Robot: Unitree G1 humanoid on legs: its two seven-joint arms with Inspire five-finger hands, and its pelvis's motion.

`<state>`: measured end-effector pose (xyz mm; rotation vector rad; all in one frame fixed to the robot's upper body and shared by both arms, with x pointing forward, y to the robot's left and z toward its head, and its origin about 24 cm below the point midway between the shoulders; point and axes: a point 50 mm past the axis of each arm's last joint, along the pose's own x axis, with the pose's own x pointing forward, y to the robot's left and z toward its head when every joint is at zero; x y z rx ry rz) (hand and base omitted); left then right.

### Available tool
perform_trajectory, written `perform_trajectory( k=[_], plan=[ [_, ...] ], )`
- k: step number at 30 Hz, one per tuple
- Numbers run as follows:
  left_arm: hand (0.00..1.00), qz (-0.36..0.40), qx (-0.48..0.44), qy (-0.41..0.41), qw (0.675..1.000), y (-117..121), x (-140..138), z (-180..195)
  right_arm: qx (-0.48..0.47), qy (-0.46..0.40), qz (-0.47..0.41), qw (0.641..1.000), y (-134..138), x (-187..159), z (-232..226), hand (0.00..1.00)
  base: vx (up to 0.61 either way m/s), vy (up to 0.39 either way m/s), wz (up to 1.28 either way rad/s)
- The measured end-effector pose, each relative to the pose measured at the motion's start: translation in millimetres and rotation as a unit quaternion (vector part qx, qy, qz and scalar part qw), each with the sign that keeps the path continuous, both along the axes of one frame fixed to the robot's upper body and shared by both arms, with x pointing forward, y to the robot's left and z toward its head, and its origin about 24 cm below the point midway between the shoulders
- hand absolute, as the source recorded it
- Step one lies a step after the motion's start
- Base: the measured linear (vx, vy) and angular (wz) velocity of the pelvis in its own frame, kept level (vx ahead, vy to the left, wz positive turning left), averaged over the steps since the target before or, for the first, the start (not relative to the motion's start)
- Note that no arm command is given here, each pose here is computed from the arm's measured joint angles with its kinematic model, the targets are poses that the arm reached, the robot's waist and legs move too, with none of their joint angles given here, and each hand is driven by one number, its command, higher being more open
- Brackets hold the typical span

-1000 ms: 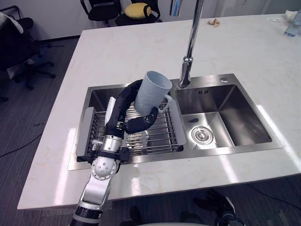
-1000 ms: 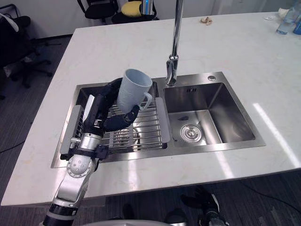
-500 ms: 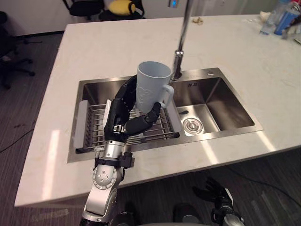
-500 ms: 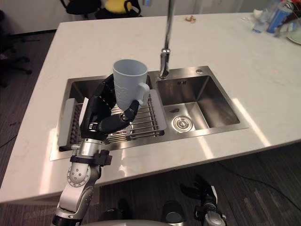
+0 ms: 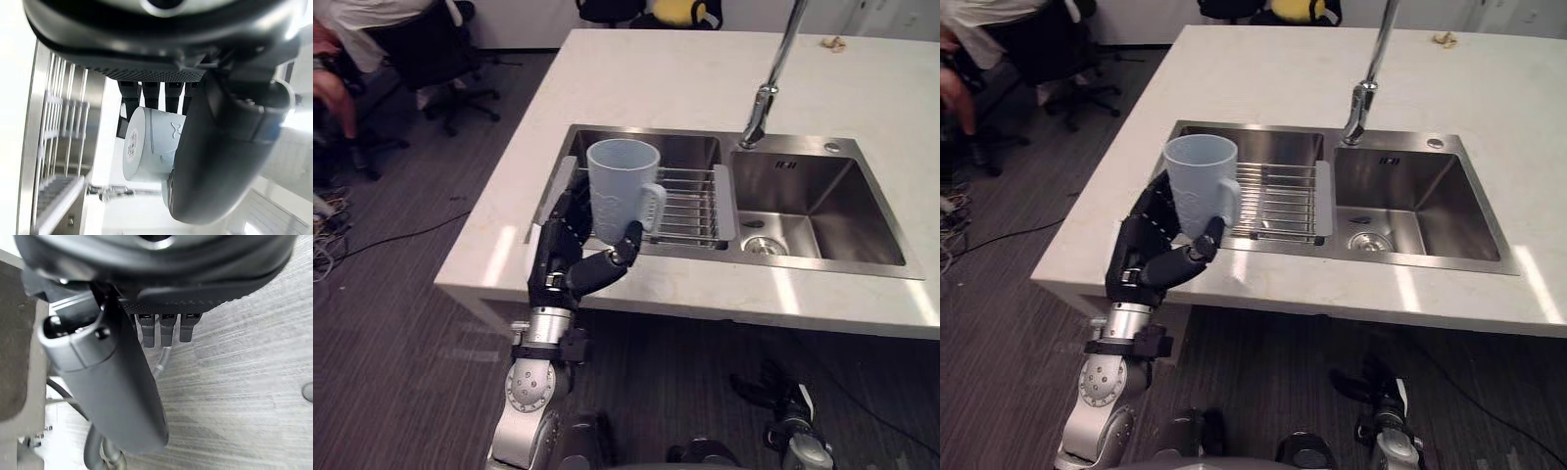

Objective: Walk over to the sink, pick up the cup, carry it to the dishwasher, place the cup inside the dishwasher, then close the dishwasher door

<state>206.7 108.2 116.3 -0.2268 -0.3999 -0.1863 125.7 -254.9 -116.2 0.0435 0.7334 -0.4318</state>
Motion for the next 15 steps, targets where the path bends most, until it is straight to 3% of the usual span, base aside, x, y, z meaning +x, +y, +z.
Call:
perform_trajectory(
  k=[3,10,15],
  plan=[
    [0.30,-0.020,0.008,0.001,1.000,-9,10,-2,0.015,0.008,0.003,1.000,9,-3,-5,0.90,-0.05,0.135,0.42],
    [0.30,-0.009,0.024,0.040,0.999,-4,12,-20,0.024,0.023,0.008,0.999,19,-10,-10,0.90,-0.02,0.102,0.26],
    [0.30,0.001,0.021,0.050,0.999,0,8,-23,0.026,0.035,0.013,0.999,24,-15,-14,0.90,-0.04,0.015,1.06]
  ],
)
